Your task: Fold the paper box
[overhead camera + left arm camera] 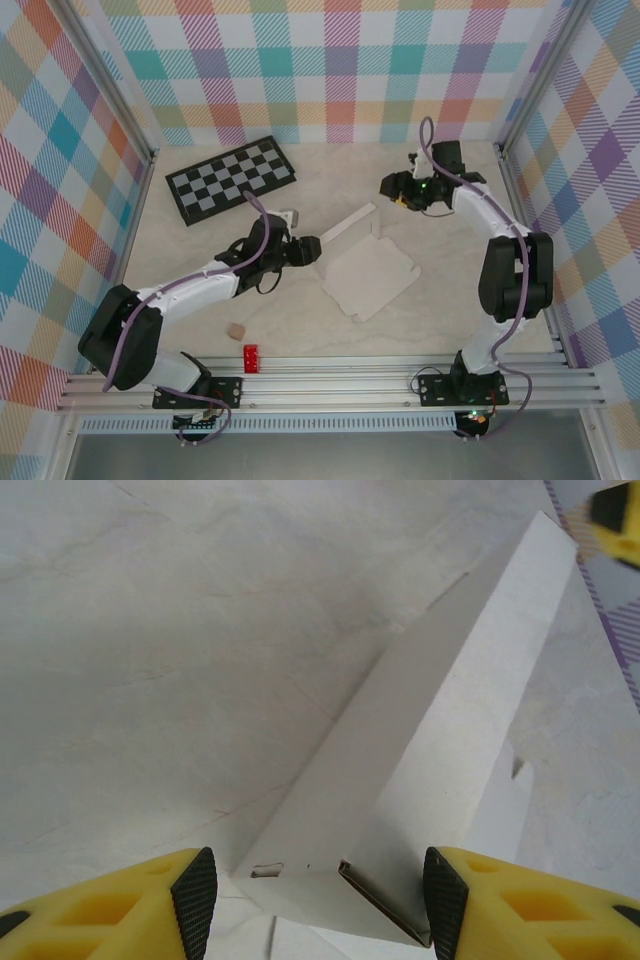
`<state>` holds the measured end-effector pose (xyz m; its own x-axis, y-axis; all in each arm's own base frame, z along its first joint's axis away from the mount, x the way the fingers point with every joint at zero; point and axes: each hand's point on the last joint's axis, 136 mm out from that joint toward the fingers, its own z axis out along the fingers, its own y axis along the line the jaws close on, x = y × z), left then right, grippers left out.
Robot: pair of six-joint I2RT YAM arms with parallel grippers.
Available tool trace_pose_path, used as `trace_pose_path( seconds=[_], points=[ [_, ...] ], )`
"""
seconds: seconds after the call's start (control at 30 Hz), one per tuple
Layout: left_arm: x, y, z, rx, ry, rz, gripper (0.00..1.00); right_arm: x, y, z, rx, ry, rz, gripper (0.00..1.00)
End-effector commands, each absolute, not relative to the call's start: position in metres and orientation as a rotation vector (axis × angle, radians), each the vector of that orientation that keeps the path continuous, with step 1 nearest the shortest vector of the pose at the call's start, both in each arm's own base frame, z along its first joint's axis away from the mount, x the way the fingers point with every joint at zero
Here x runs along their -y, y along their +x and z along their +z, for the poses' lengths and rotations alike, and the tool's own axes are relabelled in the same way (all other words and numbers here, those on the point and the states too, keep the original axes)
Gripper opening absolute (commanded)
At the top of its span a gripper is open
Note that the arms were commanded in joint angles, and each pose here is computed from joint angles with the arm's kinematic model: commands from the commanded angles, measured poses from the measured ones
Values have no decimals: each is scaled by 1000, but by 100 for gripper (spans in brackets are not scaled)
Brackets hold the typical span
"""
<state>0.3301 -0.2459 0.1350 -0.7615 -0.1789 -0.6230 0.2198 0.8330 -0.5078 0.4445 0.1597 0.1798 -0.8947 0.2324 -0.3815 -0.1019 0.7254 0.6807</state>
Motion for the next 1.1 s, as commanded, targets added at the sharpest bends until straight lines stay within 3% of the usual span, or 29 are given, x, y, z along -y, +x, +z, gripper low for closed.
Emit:
trace_pose_path(
  seconds=[0.0,0.4,0.6,0.83,1.07],
  points=[
    [202,317,93,-2470,-146,-588,59,-141,421,203,-2548,170,883,55],
    [171,282,91,-2472,-465,-685,59,-117,346,196,-2614,156,734,56],
    [143,285,148,-2387,-398,-549,63,-134,339,204,-2614,57,694,55],
    [146,361,159,-2409,-401,-569,62,-199,307,211,-2508,-189,664,51],
    [203,463,125,-2608,-203,-656,51,-192,241,188,-2534,-203,616,52]
  ],
)
